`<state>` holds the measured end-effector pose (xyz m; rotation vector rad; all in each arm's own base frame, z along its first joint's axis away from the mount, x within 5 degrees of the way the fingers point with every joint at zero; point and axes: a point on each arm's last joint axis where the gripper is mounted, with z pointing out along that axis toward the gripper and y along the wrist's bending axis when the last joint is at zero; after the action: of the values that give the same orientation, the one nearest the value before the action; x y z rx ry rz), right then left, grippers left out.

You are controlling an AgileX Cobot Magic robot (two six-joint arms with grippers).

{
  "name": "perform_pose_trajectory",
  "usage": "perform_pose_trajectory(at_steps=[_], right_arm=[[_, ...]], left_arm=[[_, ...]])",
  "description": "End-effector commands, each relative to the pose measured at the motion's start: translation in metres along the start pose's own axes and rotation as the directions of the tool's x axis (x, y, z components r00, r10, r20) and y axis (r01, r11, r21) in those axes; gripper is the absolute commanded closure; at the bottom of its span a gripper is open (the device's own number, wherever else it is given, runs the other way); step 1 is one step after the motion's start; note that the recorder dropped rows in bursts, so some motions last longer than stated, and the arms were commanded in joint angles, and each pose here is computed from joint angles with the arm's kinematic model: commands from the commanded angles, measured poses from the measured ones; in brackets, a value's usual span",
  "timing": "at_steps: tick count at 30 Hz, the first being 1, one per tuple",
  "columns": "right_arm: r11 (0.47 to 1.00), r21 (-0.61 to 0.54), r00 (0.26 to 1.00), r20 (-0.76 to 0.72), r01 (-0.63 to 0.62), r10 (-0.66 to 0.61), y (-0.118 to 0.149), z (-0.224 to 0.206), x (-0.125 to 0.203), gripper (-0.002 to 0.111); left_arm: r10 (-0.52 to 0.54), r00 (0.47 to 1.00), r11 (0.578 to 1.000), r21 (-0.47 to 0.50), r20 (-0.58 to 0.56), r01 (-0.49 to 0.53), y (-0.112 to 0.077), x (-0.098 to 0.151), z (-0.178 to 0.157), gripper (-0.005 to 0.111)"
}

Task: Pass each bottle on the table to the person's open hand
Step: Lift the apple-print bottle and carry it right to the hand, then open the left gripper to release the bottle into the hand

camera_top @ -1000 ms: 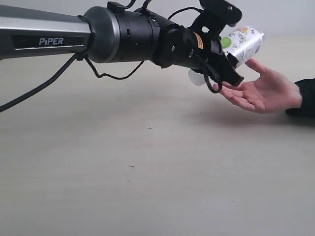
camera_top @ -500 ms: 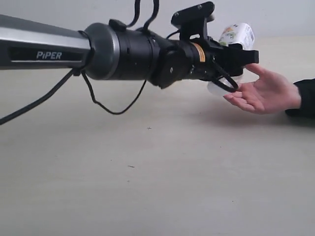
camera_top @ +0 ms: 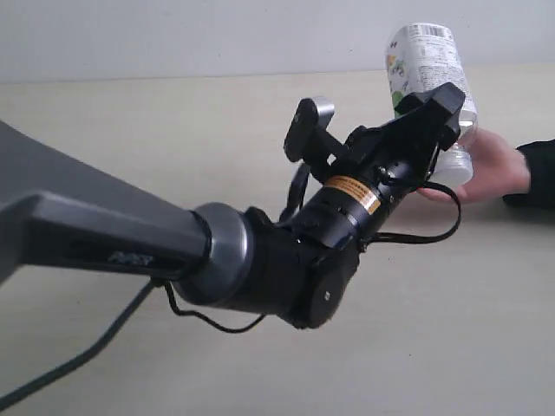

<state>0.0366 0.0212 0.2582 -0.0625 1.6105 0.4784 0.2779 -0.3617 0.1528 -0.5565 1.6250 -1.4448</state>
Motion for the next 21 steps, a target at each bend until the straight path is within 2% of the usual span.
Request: perform_pose_trajectory(at_steps=[1, 5, 15, 21], right_arm=[[1.000, -0.003, 1.000, 0.004, 0.006, -0.006, 0.000, -0.001, 0.000, 0.108], [1.000, -0.007, 1.000, -0.017, 0.006, -0.006, 0.000, -0.001, 0.002, 0.108], [1.000, -0.007, 1.000, -0.019, 0.006, -0.006, 0.001, -0.001, 0.002, 0.108], [1.000, -0.007, 1.000, -0.019, 0.006, -0.006, 0.001, -0.001, 0.002, 0.108]], left_arm=[[-0.131, 0.983, 0.991, 0.009, 0.128, 0.130, 0.008, 0.011, -0.009, 0.107], [-0.130, 0.987, 0.991, -0.014, 0.095, 0.131, 0.013, 0.018, -0.003, 0.107], [-0.153, 0.987, 0.983, -0.110, -0.046, 0.147, 0.010, 0.044, 0.025, 0.107], [-0.163, 0.987, 0.966, -0.201, 0.008, 0.162, 0.027, 0.044, 0.026, 0.107]])
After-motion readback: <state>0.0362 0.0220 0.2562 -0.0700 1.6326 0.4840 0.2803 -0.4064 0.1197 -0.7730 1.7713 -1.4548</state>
